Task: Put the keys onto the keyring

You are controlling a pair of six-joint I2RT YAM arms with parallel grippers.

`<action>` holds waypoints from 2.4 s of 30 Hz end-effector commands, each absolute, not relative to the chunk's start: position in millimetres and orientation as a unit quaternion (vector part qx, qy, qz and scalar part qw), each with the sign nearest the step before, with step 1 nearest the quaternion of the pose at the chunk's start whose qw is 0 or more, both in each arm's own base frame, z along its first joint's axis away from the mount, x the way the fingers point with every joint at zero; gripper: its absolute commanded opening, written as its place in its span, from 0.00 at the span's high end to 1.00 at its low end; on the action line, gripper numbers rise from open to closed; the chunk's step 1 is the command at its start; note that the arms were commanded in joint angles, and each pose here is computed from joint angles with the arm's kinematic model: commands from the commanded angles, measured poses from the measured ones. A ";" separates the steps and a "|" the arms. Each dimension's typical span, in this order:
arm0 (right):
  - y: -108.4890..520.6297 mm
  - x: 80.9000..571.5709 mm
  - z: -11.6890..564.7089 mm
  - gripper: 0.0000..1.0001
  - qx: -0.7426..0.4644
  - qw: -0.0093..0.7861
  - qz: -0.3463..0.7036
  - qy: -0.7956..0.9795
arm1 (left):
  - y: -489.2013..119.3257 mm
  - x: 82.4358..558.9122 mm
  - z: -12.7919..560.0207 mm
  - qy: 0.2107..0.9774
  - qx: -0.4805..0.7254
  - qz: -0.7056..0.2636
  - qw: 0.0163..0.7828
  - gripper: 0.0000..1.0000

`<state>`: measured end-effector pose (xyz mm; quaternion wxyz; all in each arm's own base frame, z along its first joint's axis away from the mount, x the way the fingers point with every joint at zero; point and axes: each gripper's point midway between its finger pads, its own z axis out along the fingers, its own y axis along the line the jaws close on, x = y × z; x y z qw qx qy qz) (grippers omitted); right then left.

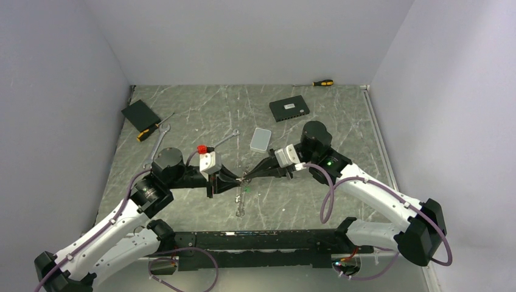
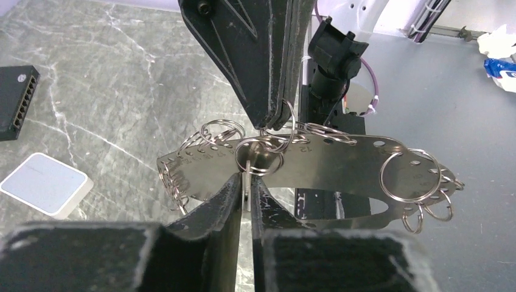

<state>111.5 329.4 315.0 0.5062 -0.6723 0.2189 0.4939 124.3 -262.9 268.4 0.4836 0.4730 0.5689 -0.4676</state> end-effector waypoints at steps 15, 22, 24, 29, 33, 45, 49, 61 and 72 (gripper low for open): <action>322.3 105.3 310.3 1.00 -0.677 0.511 0.486 0.213 | -249.0 125.3 270.1 0.569 0.498 -0.420 0.502 1.00; 319.6 102.0 295.3 1.00 -0.672 0.496 0.498 0.231 | -244.5 119.7 271.2 0.562 0.513 -0.413 0.501 1.00; 320.0 101.5 292.6 1.00 -0.669 0.494 0.503 0.235 | -242.6 121.1 271.7 0.564 0.512 -0.406 0.505 1.00; 322.1 102.5 284.5 1.00 -0.662 0.484 0.514 0.251 | -238.0 123.8 273.9 0.565 0.507 -0.392 0.519 1.00; 326.8 103.5 277.6 0.96 -0.662 0.472 0.519 0.264 | -235.7 125.7 273.9 0.567 0.506 -0.383 0.525 1.00; 340.0 105.7 252.6 0.43 -0.660 0.454 0.513 0.309 | -235.0 129.3 272.7 0.570 0.505 -0.375 0.529 1.00; 341.7 109.9 248.5 0.41 -0.655 0.458 0.506 0.324 | -232.8 130.4 273.1 0.571 0.504 -0.368 0.533 1.00; 336.3 133.5 246.4 0.37 -0.592 0.531 0.465 0.389 | -229.3 130.2 273.5 0.567 0.505 -0.360 0.542 1.00; 329.5 140.7 240.0 0.37 -0.565 0.555 0.451 0.412 | -228.5 130.1 273.9 0.567 0.505 -0.358 0.544 1.00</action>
